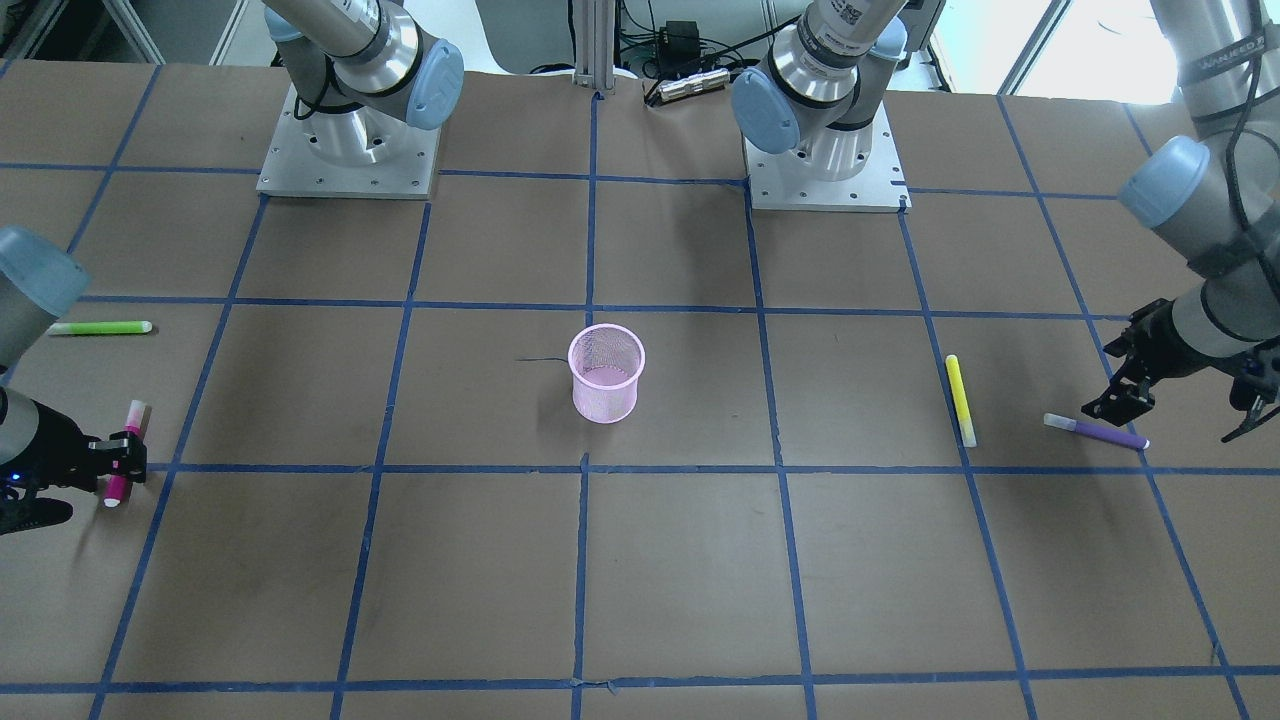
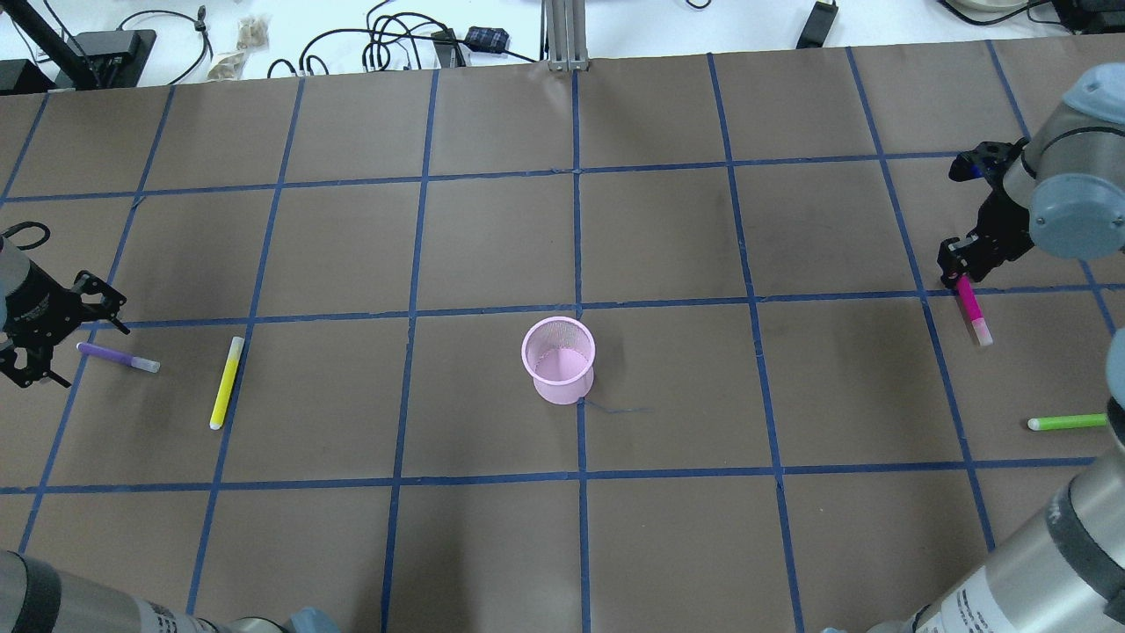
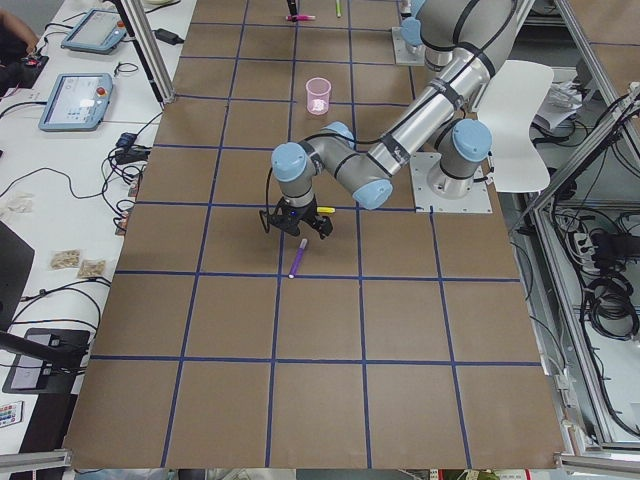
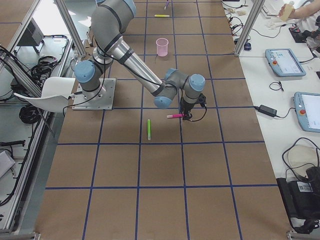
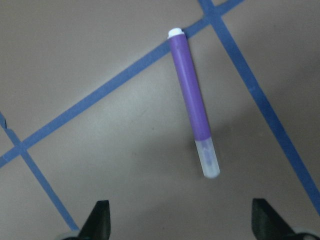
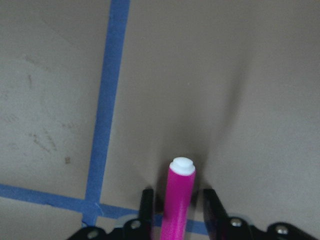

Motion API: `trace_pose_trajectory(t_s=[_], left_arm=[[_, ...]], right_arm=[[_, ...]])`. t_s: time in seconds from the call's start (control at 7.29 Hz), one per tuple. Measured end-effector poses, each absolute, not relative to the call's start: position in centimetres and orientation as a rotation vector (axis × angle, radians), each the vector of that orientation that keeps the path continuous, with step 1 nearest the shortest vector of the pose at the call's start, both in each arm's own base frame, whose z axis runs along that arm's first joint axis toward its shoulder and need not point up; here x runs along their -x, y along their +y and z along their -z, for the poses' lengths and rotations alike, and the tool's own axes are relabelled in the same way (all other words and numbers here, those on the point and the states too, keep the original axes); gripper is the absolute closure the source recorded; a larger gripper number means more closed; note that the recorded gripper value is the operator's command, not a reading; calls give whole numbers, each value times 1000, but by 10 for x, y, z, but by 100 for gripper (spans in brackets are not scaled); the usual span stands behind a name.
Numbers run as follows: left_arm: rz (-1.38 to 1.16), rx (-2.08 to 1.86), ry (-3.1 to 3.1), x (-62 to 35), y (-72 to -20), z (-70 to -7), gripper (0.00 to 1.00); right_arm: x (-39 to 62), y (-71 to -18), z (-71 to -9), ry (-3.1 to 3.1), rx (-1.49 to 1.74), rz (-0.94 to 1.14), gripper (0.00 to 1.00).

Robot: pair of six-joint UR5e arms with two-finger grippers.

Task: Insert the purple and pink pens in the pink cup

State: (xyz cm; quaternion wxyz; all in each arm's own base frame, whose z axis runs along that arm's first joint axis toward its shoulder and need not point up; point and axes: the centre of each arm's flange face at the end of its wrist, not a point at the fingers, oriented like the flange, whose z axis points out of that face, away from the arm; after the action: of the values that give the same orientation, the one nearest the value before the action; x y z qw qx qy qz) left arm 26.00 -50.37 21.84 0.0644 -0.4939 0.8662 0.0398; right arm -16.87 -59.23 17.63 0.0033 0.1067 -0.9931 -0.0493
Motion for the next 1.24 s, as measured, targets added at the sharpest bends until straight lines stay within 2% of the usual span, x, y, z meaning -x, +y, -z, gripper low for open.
trace_pose_trajectory(t_s=[0.41, 0.69, 0.82, 1.1, 1.24], left_arm=[[-121, 1587, 2576, -263, -509, -175, 3], [-143, 1639, 2559, -257, -504, -165, 26], [-135, 1647, 2557, -257, -504, -166, 54], [-121, 1658, 2552, -257, -505, -169, 63], [-120, 1663, 2554, -257, -506, -169, 77]], right_arm=[[170, -596, -189, -3108, -281, 130, 100], [153, -606, -240, -3108, -268, -7, 100], [117, -609, -274, -3139, -307, -129, 100], [-1, -599, -331, -3143, -489, -336, 100], [-67, -588, -349, -3123, -577, -433, 100]])
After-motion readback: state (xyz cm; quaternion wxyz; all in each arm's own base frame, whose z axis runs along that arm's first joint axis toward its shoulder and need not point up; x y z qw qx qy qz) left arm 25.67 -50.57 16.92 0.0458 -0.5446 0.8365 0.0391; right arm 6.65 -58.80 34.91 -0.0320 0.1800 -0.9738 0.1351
